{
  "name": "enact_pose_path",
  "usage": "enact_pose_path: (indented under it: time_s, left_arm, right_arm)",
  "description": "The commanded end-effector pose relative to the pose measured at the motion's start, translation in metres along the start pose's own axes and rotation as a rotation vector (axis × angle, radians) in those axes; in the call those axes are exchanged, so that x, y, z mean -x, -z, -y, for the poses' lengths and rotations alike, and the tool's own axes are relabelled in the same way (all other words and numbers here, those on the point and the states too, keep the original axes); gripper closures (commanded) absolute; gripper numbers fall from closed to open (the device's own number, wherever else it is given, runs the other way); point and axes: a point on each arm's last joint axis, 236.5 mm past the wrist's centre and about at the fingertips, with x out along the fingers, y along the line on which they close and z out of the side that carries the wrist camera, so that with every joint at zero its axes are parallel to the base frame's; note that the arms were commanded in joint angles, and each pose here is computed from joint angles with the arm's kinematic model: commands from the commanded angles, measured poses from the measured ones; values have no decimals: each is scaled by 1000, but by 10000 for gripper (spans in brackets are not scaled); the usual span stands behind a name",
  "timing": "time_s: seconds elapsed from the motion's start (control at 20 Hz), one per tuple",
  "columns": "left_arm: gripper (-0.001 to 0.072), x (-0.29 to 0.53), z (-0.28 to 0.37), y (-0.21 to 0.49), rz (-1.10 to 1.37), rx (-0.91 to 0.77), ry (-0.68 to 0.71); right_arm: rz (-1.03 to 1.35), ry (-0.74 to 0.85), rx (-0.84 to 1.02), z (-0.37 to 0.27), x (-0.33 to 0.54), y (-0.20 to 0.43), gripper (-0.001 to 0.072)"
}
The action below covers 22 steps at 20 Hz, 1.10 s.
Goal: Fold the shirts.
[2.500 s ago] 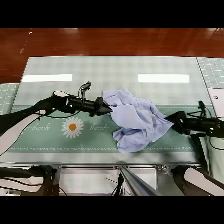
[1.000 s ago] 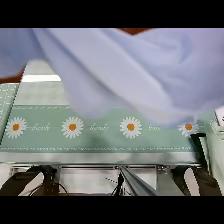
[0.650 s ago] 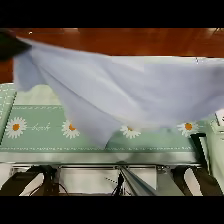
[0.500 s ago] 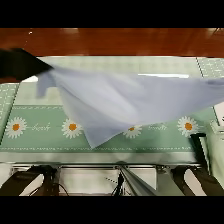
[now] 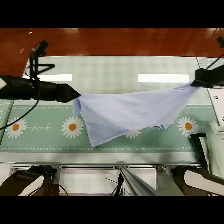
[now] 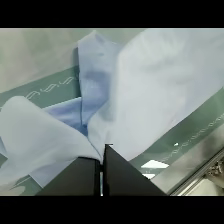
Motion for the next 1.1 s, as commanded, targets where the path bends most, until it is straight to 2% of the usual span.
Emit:
enact_pose_path:
  time_s: [0.0,0.2,0.25,0.3,0.35,0.4,0.5,0.55,0.6,0.65,0.8,0.85,0.9,1.05]
  left_arm:
    - [683,-28,-25,9,-7,34,-31]
    - [683,-52,-36,20,-75,71,-31]
    - [683,-56,-38,22,-88,76,-32]
    - [683,-59,-38,23,-95,84,-27]
    - [683,-59,-37,23,-94,88,-24]
    - [683,-58,-36,22,-92,86,-22]
    - [683,-56,-34,19,-84,83,-19]
    - [683,-56,-34,19,-84,83,-18]
    - [683,-56,-34,19,-84,83,-18]
    - [683,-56,-34,19,-85,82,-17]
    - [683,-57,-33,20,-87,80,-16]
    - [683,-57,-33,20,-87,80,-16]
    - [683,-57,-33,20,-87,80,-16]
    - [683,-57,-33,20,-87,79,-17]
  right_arm:
    - [56,-53,-90,4,-54,-35,686]
    - [23,-160,-154,-14,-78,-36,683]
    - [15,-171,-156,-16,-78,-34,616]
    - [16,-188,-126,-20,-75,-34,479]
    - [26,-199,-75,-22,-66,-34,376]
    - [41,-194,-20,-21,-51,-34,304]
    - [53,-91,58,6,-17,-28,300]
    - [28,28,71,38,0,-15,255]
    - [5,128,26,70,14,-2,210]
    - [17,129,-65,86,20,7,210]
    - [-44,-89,-219,76,-1,56,209]
    - [-86,-151,-248,67,-15,77,126]
    - [-136,-208,-272,56,-31,98,99]
    - [-161,-348,-332,24,-67,123,100]
